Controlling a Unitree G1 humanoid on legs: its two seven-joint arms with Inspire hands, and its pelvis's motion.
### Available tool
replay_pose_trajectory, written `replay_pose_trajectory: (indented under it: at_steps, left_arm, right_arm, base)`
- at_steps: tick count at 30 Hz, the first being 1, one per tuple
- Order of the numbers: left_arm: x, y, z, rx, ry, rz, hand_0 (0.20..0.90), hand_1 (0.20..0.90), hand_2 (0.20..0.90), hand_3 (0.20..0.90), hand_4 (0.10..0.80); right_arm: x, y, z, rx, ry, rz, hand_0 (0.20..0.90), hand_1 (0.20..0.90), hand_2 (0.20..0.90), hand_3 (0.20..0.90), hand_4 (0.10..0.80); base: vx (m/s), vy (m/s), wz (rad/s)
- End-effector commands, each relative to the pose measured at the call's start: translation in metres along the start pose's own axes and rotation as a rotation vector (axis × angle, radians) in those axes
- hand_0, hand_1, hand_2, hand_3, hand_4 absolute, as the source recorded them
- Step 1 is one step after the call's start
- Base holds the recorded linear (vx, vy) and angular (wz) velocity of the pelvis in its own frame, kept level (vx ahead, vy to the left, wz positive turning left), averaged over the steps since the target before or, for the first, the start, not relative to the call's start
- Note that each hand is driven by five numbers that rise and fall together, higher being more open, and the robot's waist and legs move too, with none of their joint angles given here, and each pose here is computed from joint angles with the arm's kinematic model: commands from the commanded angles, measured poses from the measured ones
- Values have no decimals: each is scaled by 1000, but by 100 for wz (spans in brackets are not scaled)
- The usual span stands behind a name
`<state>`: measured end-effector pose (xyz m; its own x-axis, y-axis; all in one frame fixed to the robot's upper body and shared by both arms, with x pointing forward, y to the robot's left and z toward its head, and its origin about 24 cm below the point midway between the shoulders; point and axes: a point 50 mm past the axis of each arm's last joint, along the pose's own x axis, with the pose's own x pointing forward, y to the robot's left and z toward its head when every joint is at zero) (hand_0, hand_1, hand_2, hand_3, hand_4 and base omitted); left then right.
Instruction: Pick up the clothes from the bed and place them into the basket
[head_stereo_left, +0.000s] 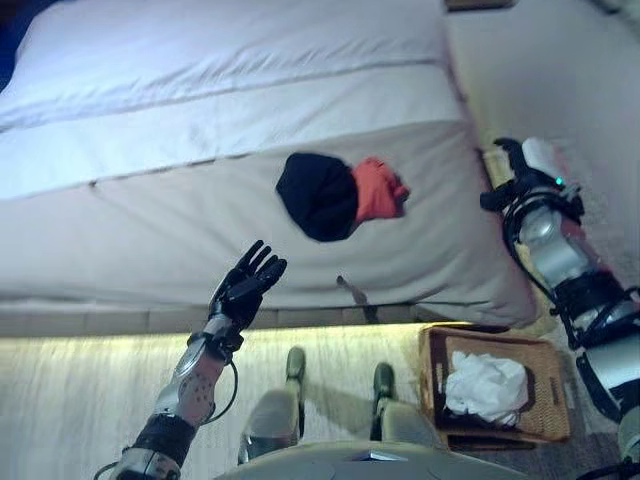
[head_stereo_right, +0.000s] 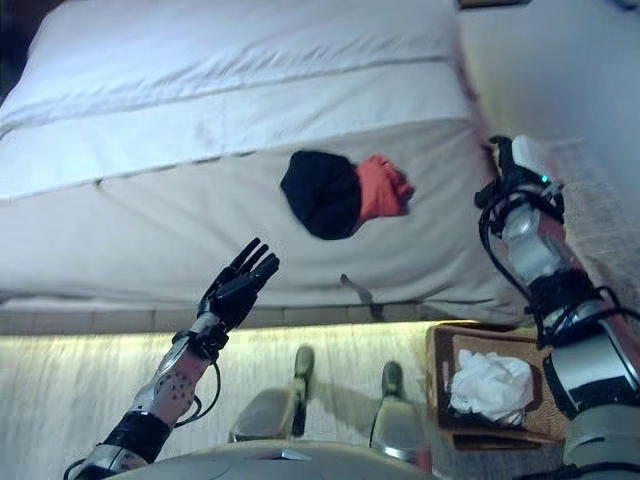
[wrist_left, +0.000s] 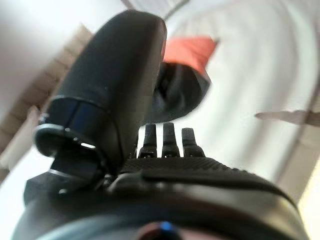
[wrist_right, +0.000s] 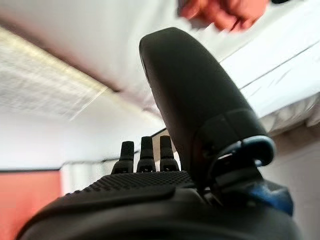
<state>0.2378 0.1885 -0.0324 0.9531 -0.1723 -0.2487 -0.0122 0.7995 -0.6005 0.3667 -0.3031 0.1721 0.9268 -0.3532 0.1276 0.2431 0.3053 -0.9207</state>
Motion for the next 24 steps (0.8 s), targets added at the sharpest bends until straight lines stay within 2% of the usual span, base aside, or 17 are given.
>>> replay_pose_trajectory:
  at_steps: [1,10,20,24]
  left_arm:
    - [9,-28,37,45,-160,-195,900,900,900,900,800]
    - [9,-61,48,13,-230,-354,900,900,900,900,800]
    - [-6,-67,61,-39,-298,-368,900,900,900,900,800]
    - [-10,-72,65,-65,-317,-368,900,900,900,900,800]
  right_arm:
    - [14,-67,39,18,-148,-250,900,900,900,900,800]
    - [25,-121,60,74,-111,-415,900,900,900,900,800]
    - [26,-143,61,82,-45,-502,900,900,900,900,800]
    - [24,-158,64,167,-15,-579,900,900,900,900,800]
  base:
    - [-103,10,19]
    - [-108,20,27]
    - [-4,-14,16]
    - [-11,-47,3]
